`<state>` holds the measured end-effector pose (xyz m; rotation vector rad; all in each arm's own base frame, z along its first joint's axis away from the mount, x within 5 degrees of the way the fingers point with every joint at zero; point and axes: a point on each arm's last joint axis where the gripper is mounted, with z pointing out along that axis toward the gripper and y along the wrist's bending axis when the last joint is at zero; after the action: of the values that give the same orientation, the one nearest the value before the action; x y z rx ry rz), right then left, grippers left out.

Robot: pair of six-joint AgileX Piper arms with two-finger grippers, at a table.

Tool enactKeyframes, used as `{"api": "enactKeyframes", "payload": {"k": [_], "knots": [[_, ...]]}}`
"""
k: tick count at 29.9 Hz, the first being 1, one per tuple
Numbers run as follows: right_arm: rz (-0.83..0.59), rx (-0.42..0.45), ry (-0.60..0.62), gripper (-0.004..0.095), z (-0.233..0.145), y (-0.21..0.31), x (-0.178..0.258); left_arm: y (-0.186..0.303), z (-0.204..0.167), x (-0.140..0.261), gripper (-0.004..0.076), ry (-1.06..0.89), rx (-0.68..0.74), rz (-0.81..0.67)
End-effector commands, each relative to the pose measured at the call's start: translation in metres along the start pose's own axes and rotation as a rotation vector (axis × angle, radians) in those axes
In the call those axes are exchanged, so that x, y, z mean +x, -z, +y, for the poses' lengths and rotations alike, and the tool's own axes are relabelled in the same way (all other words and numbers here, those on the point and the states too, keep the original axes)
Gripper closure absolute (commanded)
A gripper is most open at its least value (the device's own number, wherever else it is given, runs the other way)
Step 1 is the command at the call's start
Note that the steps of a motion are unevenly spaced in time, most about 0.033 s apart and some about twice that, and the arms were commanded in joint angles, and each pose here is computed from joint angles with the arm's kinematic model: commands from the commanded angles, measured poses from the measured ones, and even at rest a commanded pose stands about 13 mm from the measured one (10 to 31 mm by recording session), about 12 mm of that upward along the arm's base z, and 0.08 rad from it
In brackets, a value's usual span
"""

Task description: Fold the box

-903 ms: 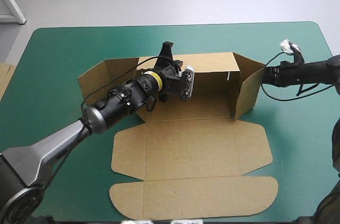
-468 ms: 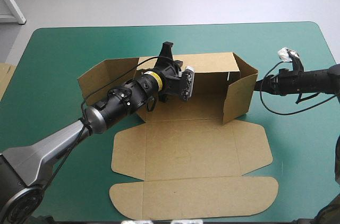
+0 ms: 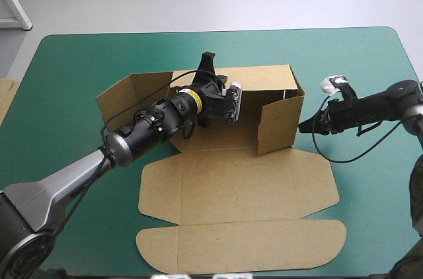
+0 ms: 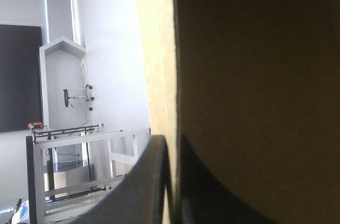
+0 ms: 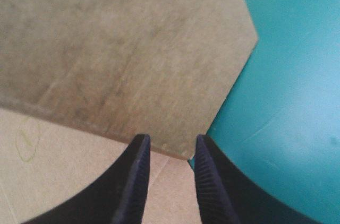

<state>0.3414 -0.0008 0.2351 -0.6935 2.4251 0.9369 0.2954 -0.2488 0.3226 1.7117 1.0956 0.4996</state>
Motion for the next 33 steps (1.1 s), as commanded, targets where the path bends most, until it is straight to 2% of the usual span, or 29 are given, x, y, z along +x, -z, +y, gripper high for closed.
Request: {"api": "enactKeyframes", "payload": {"k": [1,9,13,16,21,27,33], "knots": [[0.012,-0.053,0.121,0.0575,0.028,0.005,-0.011,0.008,0.009,-0.008,0.0734,0.049,-0.033,-0.033],[0.013,-0.058,0.128,0.0472,0.030,0.003,-0.013,0.008,0.008,-0.007,0.0734,0.051,-0.028,-0.028],[-0.047,-0.041,0.128,0.0360,0.029,0.003,-0.019,0.008,0.008,-0.007,0.0734,0.053,-0.028,-0.028],[-0.090,-0.028,0.146,0.0319,0.028,0.003,-0.022,0.008,0.008,-0.007,0.0734,0.052,-0.028,-0.028],[-0.138,-0.040,0.146,0.0320,0.030,0.004,-0.027,0.008,0.008,-0.007,0.0734,0.052,-0.028,-0.028],[-0.128,-0.055,0.113,0.0346,0.034,0.003,-0.027,0.008,0.008,-0.007,0.0734,0.064,-0.028,-0.028],[-0.119,0.061,0.195,0.0396,0.051,-0.001,-0.036,0.008,0.008,-0.007,0.0734,0.077,-0.022,-0.023]]}}
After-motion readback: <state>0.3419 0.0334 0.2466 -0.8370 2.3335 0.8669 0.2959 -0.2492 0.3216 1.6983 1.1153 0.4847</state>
